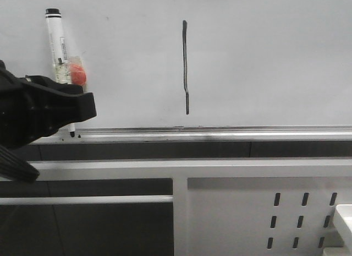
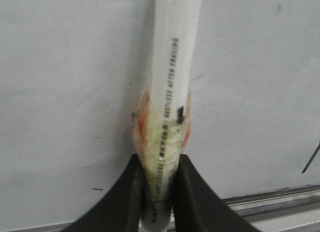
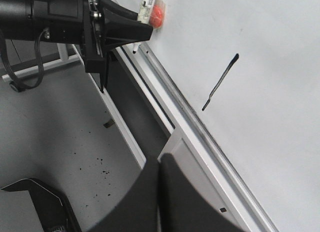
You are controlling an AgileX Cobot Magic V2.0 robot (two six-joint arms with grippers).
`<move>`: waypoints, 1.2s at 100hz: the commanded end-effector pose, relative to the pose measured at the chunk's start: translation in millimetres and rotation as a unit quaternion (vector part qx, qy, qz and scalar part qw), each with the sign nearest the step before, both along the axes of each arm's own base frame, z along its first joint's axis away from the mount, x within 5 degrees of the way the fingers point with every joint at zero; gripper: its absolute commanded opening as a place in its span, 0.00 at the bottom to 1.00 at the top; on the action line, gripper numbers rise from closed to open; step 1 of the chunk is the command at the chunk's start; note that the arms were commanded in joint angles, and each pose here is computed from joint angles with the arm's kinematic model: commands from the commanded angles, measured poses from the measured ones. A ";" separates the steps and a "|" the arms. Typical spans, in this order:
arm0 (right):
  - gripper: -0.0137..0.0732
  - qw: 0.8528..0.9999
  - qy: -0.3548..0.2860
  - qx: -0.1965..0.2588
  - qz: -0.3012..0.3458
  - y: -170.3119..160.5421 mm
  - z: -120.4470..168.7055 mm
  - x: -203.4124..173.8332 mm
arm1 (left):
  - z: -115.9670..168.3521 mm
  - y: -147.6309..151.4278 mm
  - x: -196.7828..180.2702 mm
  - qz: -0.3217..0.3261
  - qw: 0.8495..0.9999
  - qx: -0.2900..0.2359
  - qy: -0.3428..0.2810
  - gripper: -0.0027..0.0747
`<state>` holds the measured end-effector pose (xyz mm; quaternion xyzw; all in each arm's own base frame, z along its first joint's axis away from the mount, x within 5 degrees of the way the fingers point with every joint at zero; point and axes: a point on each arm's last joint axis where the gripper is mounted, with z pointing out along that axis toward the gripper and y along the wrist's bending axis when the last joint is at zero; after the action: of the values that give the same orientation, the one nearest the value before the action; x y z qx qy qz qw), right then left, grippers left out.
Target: Write number 1 on whiteboard
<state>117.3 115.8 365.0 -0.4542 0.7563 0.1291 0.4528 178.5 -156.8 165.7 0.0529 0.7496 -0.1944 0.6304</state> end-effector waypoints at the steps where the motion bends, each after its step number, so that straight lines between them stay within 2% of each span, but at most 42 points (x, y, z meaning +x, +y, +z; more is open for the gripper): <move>1: 0.08 0.999 -0.034 0.037 -0.005 -0.1 14.4 1.1 | 28.1 2.9 4.9 0.028 0.992 -0.057 -0.113 0.01; 51: 0.08 0.999 -0.034 0.037 -0.005 -0.1 14.4 1.1 | 28.4 1.6 4.5 0.021 0.992 -0.056 -0.115 0.03; 63: 0.08 0.999 -0.034 0.037 -0.005 -0.1 14.4 1.1 | 29.0 -0.6 3.6 0.008 0.991 -0.055 -0.118 0.12; 87: 0.08 0.999 -0.027 0.030 -0.004 -0.5 13.0 0.4 | 29.0 -1.8 2.7 -0.002 0.991 -0.053 -0.120 0.44; 95: 0.08 0.999 -0.026 0.029 -0.004 -0.6 12.8 0.3 | 29.0 -1.8 2.7 -0.002 0.991 -0.053 -0.120 0.48; 120: 0.08 0.999 -0.026 0.029 -0.004 -0.6 12.7 0.3 | 28.7 -1.7 2.5 -0.003 0.991 -0.052 -0.120 0.50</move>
<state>116.7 115.3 363.8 -0.4563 0.7591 0.1280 0.4463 178.3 -159.9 166.9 0.0731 0.7443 -0.2035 0.6318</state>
